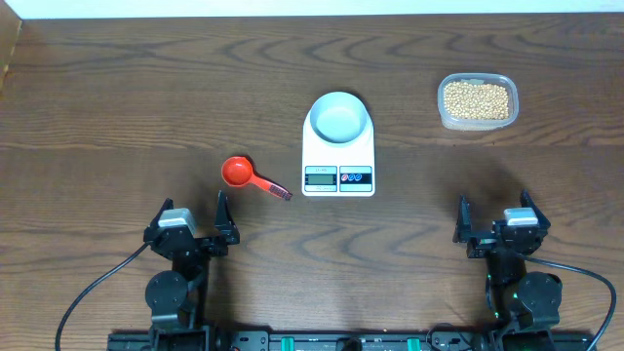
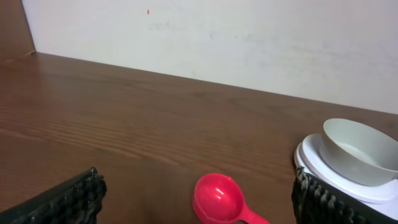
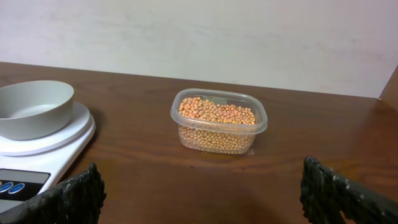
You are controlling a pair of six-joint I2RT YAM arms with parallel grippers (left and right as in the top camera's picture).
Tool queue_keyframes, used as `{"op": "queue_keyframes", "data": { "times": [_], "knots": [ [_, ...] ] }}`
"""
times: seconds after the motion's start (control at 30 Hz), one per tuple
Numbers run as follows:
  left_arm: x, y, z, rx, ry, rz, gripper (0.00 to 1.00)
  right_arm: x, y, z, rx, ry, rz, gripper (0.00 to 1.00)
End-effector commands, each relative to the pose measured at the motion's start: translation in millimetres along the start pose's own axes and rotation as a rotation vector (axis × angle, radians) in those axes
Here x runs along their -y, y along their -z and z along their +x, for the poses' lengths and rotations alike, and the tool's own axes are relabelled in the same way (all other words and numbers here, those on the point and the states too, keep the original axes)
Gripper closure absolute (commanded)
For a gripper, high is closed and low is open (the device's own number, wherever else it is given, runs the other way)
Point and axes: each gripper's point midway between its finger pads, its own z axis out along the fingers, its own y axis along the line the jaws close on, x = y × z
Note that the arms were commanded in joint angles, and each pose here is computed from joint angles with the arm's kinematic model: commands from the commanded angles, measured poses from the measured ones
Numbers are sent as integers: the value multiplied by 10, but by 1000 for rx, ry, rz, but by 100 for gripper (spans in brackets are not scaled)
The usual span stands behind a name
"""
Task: Scoop item into bowl and weigh 50g on scale
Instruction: 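Move the left gripper over the red scoop's bowl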
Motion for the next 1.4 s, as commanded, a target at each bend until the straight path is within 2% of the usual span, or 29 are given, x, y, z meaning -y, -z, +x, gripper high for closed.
{"op": "queue_keyframes", "data": {
  "times": [0.0, 0.27, 0.5, 0.87, 1.13, 1.37],
  "knots": [
    [55, 46, -278, 50, 7, 15, 2, 7, 3, -1, 2, 11, 7, 1],
    [77, -35, -441, -23, 8, 4, 2, 7, 3, -2, 2, 11, 7, 1],
    [98, -259, -608, -120, -23, -9, 2, 7, 3, -1, 2, 11, 7, 1],
    [166, -586, -969, -186, -34, -4, 2, 7, 3, -1, 2, 11, 7, 1],
    [217, -628, -1289, -233, 30, -14, 2, 7, 3, -1, 2, 11, 7, 1],
    [221, -645, -1377, -346, 149, -58, 2, 7, 3, -1, 2, 11, 7, 1]
  ]
}}
